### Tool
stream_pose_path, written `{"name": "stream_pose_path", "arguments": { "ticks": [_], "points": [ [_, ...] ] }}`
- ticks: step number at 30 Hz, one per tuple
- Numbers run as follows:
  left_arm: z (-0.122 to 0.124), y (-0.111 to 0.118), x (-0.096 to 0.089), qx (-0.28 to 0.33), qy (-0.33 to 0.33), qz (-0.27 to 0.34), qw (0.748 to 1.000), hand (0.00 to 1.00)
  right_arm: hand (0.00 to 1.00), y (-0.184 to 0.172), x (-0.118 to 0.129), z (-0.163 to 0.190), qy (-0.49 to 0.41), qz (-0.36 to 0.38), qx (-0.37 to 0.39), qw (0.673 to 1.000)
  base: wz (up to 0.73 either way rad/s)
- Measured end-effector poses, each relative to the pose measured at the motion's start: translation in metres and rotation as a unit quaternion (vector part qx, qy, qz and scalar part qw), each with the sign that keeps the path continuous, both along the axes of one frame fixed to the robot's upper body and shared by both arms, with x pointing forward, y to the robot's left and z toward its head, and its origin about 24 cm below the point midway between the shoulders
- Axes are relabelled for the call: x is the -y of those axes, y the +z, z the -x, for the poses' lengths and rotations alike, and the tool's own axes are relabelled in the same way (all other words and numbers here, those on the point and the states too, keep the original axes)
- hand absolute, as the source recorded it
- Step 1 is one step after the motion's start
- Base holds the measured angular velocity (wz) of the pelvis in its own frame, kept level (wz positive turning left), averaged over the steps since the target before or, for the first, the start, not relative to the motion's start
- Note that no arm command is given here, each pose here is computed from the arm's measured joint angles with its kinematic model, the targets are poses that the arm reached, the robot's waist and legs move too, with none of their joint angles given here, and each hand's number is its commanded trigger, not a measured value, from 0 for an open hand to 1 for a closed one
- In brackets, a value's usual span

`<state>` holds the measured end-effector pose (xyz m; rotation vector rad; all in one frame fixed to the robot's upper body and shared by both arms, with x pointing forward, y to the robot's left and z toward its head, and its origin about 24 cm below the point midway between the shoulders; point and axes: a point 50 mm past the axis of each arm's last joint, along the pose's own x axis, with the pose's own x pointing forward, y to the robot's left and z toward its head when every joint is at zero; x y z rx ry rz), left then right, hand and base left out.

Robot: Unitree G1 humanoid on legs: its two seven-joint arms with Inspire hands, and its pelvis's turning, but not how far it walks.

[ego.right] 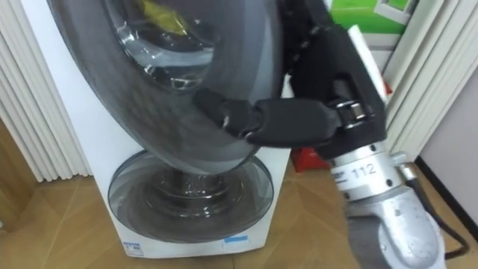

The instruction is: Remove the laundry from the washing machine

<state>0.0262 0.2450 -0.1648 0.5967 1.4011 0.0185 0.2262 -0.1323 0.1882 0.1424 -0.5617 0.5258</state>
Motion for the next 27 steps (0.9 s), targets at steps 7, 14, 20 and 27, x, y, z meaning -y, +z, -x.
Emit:
{"name": "stream_pose_path", "arguments": {
  "ticks": [7,14,20,27],
  "points": [
    [-0.006,0.0,0.0,0.009,-0.009,-0.01,1.0,0.0,0.0,0.001,-0.014,0.008,0.052,0.011,0.023,0.998,0.05],
    [-0.016,0.001,0.003,0.02,-0.022,-0.008,1.0,0.0,0.0,0.0,-0.023,0.011,0.076,0.009,0.023,0.997,0.08],
    [-0.022,0.001,0.004,0.027,-0.031,-0.006,0.999,0.0,0.0,-0.002,-0.029,0.012,0.097,0.011,0.027,0.995,0.05],
    [-0.025,0.001,0.007,0.026,-0.04,0.001,0.999,0.0,0.0,-0.001,-0.051,0.02,0.184,0.027,0.045,0.981,0.06]
  ]
}}
